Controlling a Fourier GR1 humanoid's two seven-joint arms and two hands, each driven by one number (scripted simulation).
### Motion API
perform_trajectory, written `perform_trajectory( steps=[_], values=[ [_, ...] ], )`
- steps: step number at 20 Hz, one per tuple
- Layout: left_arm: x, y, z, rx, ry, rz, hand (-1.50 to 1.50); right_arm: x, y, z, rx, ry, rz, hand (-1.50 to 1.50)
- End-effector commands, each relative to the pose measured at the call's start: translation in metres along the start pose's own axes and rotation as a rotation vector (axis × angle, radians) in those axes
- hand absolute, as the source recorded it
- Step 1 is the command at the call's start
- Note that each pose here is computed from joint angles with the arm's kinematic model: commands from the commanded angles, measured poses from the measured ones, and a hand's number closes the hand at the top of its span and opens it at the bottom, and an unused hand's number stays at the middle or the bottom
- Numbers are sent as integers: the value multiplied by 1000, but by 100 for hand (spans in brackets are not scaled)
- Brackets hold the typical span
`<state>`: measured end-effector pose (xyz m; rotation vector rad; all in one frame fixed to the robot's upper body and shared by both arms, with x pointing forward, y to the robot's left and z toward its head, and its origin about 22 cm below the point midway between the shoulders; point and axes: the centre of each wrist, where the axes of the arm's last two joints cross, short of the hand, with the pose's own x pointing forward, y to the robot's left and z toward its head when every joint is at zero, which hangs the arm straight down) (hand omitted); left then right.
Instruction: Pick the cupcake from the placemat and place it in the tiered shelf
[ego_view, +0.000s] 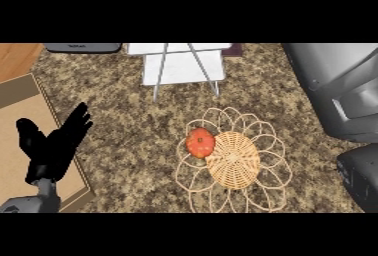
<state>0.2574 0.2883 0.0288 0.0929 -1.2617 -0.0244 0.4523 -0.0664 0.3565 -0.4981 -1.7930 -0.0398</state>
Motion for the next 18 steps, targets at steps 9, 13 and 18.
perform_trajectory(
  steps=[9,13,18],
  values=[
    [-39,-4,6,36,148,46,0,0,-85,-39,-306,106,-138,-150],
    [-44,-6,-2,51,156,42,0,-39,-128,-51,-258,107,-142,-150],
    [-57,9,16,48,150,55,0,-65,-172,-56,-232,108,-149,-150]
  ],
)
